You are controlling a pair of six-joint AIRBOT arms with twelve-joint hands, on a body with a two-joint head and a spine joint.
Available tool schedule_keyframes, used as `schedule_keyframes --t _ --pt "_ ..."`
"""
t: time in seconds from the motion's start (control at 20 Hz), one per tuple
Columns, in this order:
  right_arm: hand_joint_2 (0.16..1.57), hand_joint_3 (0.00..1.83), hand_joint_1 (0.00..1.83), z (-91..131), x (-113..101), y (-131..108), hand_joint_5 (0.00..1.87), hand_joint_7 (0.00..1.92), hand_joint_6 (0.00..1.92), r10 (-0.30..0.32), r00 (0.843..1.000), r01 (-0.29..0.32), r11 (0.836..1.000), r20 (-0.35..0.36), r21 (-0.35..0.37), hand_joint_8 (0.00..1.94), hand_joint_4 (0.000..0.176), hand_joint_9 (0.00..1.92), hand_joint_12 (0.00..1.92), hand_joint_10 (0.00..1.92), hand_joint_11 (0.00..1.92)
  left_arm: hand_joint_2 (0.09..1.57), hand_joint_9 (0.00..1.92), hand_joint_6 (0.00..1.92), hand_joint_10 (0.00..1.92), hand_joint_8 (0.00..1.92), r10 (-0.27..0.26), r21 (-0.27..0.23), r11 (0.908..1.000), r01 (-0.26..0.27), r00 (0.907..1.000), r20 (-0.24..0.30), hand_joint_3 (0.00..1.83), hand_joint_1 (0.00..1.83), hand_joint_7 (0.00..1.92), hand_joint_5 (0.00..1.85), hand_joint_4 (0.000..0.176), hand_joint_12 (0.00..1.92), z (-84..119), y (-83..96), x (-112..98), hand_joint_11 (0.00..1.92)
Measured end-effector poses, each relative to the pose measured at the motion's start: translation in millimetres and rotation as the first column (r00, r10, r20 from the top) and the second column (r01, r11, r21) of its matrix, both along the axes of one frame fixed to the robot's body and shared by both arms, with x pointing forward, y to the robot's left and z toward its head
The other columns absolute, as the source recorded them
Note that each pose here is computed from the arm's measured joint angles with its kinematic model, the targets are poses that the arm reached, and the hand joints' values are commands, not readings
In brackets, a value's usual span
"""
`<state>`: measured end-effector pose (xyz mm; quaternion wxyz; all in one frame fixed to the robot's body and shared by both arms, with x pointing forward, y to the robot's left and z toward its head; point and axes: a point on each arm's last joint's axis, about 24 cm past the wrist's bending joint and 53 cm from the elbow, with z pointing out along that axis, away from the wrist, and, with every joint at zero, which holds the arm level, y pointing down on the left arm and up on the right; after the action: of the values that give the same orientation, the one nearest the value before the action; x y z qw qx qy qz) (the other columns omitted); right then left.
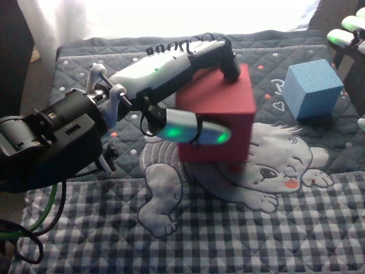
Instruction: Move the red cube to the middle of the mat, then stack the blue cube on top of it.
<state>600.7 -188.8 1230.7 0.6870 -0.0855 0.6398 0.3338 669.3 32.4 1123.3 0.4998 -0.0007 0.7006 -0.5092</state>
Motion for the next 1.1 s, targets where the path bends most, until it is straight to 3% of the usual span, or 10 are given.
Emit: schedule_keyframes --t 0.15,0.2,0.35,0.6,0.8,0.85,0.9,0.95,1.0,1.1 --pt "1.26 0.0 0.46 1 0 -1 0.0 0.0 0.0 -0.001 1.0 0.001 1.0 0.0 0.005 0.0 0.0 0.0 0.46 0.0 0.0 0.91 0.0 0.0 0.0 0.0 -0.007 -0.005 1.0 0.007 0.9999 -0.008 0.0 0.48 0.0 0.0 0.157 0.0 -1 -0.8 -2 0.0" --pt "1.22 0.0 0.57 1 0 -1 0.0 0.0 0.0 0.001 1.0 -0.001 1.0 -0.007 0.018 0.0 0.0 0.0 0.22 0.0 0.0 0.91 0.0 0.0 0.0 0.0 -0.011 -0.01 0.9999 0.011 0.9999 -0.004 0.0 0.45 0.0 0.0 0.172 0.0 -1 -0.6 -4 0.0" --pt "1.13 0.0 0.73 3 9 -11 0.0 0.0 0.0 0.01 0.999 -0.006 0.996 -0.046 0.087 0.0 0.0 0.0 0.0 0.0 0.0 0.92 0.0 0.0 0.0 0.0 -0.018 -0.026 0.9995 0.018 0.9998 0.013 0.0 0.5 0.0 0.0 0.166 0.0 5 7.2 -13 0.0" --pt "1.14 0.0 0.83 -5 38 -25 0.0 0.0 0.0 -0.034 0.995 0.05 0.984 -0.095 0.168 0.0 0.0 0.0 0.03 0.0 0.03 0.92 0.0 0.0 0.0 0.0 0.122 -0.083 0.9899 -0.115 0.9898 0.074 0.0 0.61 0.0 0.0 0.176 0.0 33 82.4 -19 0.0" --pt "1.13 0.0 0.89 -13 60 -8 0.0 0.0 0.0 -0.02 0.991 0.044 0.982 -0.132 0.183 0.0 0.0 0.04 0.72 0.02 0.0 0.95 0.0 0.0 0.0 0.0 0.209 -0.136 0.9717 -0.194 0.9714 0.112 0.01 0.63 0.0 0.0 0.176 0.0 48 121.8 -31 0.0" --pt "1.13 0.0 0.92 -16 68 -5 0.0 0.0 0.0 -0.024 0.989 0.051 0.981 -0.144 0.186 0.0 0.0 0.04 0.68 0.02 0.0 0.95 0.0 0.0 0.0 0.0 0.218 -0.155 0.9681 -0.197 0.9675 0.128 0.01 0.64 0.0 0.0 0.172 0.0 54 125.9 -35 0.0" --pt "1.13 0.0 0.89 -18 74 -4 0.0 0.0 0.0 -0.03 0.987 0.059 0.981 -0.158 0.185 0.0 0.0 0.03 0.46 0.01 0.0 0.97 0.0 0.0 0.0 0.0 0.227 -0.163 0.9653 -0.204 0.9637 0.14 0.02 0.63 0.0 0.0 0.141 0.0 57 130.1 -37 0.0" --pt "1.14 0.0 0.88 -21 79 -3 0.0 0.0 0.0 -0.034 0.985 0.065 0.981 -0.171 0.183 0.0 0.0 0.03 0.3 0.01 0.0 0.98 0.0 0.0 0.0 0.0 0.239 -0.163 0.963 -0.215 0.9593 0.15 0.02 0.64 0.0 0.0 0.147 0.0 59 133.5 -38 0.0" --pt "1.15 0.0 0.85 -27 87 -1 0.0 0.0 0.0 -0.039 0.98 0.074 0.982 -0.197 0.175 0.0 0.0 0.02 0.06 0.0 0.0 1.01 0.0 0.0 0.0 0.0 0.253 -0.163 0.9599 -0.228 0.9546 0.156 0.03 0.67 0.0 0.0 0.125 0.0 61 138.5 -38 0.0" --pt "1.15 0.0 0.88 -35 100 8 0.0 0.0 0.0 -0.038 0.973 0.079 0.982 -0.228 0.171 0.0 0.0 0.0 0.0 0.0 0.0 1.03 0.0 0.0 0.0 0.0 0.279 -0.175 0.9519 -0.252 0.9477 0.155 0.03 0.67 0.0 0.0 0.072 0.0 63 145.8 -35 0.0"
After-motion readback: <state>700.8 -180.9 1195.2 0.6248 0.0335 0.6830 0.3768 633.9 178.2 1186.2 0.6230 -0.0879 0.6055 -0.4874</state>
